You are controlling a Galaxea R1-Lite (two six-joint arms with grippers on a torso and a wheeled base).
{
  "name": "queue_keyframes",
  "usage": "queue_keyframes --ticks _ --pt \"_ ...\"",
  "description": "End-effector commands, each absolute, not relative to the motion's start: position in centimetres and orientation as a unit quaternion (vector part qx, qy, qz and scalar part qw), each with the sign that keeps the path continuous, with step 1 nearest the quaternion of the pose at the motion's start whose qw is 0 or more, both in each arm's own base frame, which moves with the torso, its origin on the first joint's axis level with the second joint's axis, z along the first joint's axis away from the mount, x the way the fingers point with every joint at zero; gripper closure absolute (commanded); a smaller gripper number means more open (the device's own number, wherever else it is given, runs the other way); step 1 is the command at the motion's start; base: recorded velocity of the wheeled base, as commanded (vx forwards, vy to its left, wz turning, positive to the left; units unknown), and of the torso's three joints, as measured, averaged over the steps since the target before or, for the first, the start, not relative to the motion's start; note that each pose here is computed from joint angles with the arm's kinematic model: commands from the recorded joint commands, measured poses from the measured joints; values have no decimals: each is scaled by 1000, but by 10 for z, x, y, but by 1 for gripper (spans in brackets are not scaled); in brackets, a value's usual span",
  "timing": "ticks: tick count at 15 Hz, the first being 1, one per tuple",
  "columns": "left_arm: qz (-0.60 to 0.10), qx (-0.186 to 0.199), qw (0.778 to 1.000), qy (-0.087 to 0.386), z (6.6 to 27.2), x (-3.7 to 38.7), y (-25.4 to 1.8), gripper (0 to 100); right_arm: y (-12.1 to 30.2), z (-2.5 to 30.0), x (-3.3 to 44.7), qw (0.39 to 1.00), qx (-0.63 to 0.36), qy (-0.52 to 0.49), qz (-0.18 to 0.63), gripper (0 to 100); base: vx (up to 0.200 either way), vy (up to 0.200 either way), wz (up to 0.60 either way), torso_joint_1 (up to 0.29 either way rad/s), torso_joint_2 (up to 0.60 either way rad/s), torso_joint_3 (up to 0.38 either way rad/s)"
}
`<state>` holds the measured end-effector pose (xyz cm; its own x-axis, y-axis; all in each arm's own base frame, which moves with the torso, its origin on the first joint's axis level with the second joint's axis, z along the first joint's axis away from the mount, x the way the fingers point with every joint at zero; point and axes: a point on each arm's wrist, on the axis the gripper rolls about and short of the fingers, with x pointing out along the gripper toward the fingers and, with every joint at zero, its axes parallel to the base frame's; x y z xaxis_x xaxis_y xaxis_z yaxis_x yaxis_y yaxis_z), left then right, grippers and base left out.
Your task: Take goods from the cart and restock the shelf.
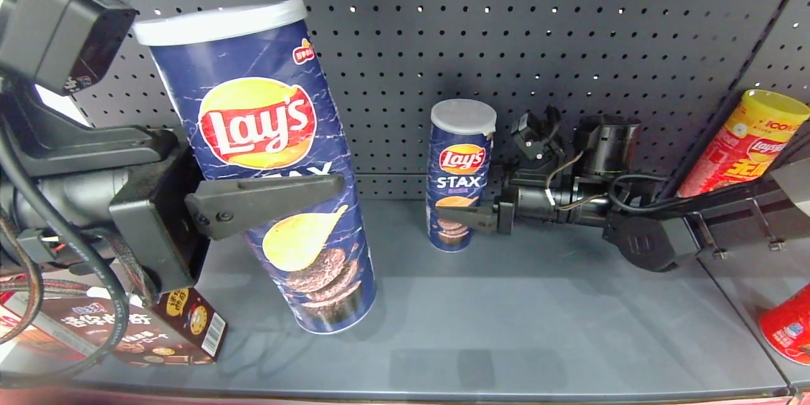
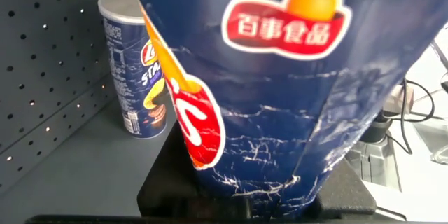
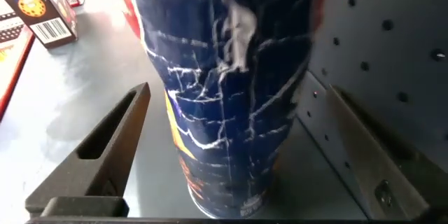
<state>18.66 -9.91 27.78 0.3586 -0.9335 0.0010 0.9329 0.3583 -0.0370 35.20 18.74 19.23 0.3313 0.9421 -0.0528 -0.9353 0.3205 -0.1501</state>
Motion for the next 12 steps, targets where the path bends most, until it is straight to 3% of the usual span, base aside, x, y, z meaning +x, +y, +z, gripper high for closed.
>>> queue_keyframes --ticks 1,7,8,12 --pt "-566 -16 824 10 278 186 -99 100 191 185 354 810 -76 -16 581 0 0 0 0 0 0 0" --pt "-561 -16 828 12 277 188 -96 100 197 176 360 809 -75 -9 583 0 0 0 0 0 0 0" --pt "-559 -16 829 11 277 188 -96 100 198 175 362 808 -75 -10 584 100 0 0 0 0 0 0" --pt "-559 -16 829 11 277 188 -95 100 205 175 360 804 -75 -16 589 100 0 0 0 0 0 0"
